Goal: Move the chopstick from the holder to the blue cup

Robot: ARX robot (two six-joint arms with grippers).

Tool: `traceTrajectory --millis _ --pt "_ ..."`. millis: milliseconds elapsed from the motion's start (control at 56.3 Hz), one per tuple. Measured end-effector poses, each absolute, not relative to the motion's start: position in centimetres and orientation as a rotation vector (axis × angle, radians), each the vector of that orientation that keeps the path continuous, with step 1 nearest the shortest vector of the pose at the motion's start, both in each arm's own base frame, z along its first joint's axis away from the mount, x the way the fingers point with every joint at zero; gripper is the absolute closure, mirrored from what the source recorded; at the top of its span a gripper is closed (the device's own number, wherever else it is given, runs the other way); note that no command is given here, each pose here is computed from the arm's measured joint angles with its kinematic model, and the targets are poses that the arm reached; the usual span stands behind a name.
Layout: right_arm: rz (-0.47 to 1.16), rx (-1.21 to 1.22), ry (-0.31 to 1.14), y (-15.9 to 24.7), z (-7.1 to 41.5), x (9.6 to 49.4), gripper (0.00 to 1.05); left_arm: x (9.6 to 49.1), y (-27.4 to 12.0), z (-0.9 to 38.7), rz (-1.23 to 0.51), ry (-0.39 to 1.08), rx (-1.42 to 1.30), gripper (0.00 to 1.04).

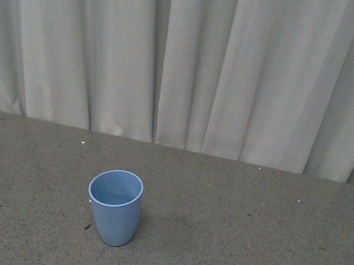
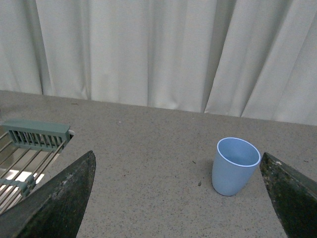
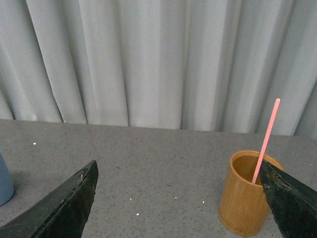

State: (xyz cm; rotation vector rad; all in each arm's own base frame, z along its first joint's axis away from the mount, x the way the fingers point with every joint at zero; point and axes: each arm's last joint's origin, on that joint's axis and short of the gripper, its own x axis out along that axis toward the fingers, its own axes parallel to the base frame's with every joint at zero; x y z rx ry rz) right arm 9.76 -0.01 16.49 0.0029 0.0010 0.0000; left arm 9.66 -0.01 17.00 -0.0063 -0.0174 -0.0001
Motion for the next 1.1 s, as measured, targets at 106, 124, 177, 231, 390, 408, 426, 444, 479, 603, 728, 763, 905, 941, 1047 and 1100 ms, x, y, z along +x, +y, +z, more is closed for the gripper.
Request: traceTrajectory --millis 106,124,177,231,390,408,426,444,479,603,728,763,905,941,1047,1100 --pt "0.0 0.003 0.001 -0.01 16.49 9.76 0.09 9.66 -0.01 17.0 0.0 -0.017 -0.006 0.07" --pt "0.0 0.003 0.001 -0.01 16.49 9.76 0.09 9.66 -0.01 17.0 0.0 -0.017 -0.006 0.07" --pt "0.0 0.003 0.001 -0.01 16.49 9.76 0.09 9.66 -0.01 17.0 0.0 -0.017 -0.006 0.07" --pt "0.0 0.003 0.001 -0.01 16.49 9.76 0.09 9.66 -0.01 17.0 0.0 -0.017 -0.006 0.07" --pt "0.0 0.003 0.001 -0.01 16.49 9.76 0.09 9.66 -0.01 17.0 0.0 -0.017 -0.006 0.07" --pt "0.0 0.003 0.001 -0.01 16.49 9.76 0.09 9.66 -0.01 17.0 0.0 -0.017 -0.006 0.07" --pt "0.0 0.003 0.001 -0.01 16.49 9.76 0.09 9.66 -0.01 17.0 0.0 -0.017 -0.006 0.07" --pt "0.0 0.003 0.001 -0.01 16.49 9.76 0.09 9.66 -0.01 17.0 0.0 -0.017 -0.006 0.07" --pt "0.0 0.003 0.001 -0.01 16.49 9.76 0.09 9.66 -0.01 17.0 0.0 -0.017 -0.006 0.07" --pt "0.0 0.003 0.001 -0.01 16.49 9.76 0.09 9.66 -0.01 17.0 0.0 -0.017 -0.006 0.07" --pt "0.0 0.003 0.001 -0.01 16.49 9.76 0.09 9.66 -0.01 17.0 0.0 -0.017 -0.006 0.07" --pt "0.0 0.003 0.001 -0.01 16.49 9.76 0.09 9.66 -0.01 17.0 0.0 -0.017 -0.006 0.07" --pt "0.0 0.003 0.001 -0.01 16.49 9.76 0.09 9.66 -0.01 17.0 0.0 -0.017 -0.006 0.07" --pt "0.0 0.003 0.001 -0.01 16.49 9.76 0.09 9.66 -0.01 17.0 0.0 -0.017 -0.006 0.07" --pt "0.0 0.003 0.001 -0.01 16.49 9.76 0.09 9.66 -0.01 17.0 0.0 -0.017 -0.006 0.07" --pt "0.0 0.003 0.001 -0.01 16.49 9.76 0.09 9.66 -0.01 17.0 0.0 -0.017 -0.006 0.07"
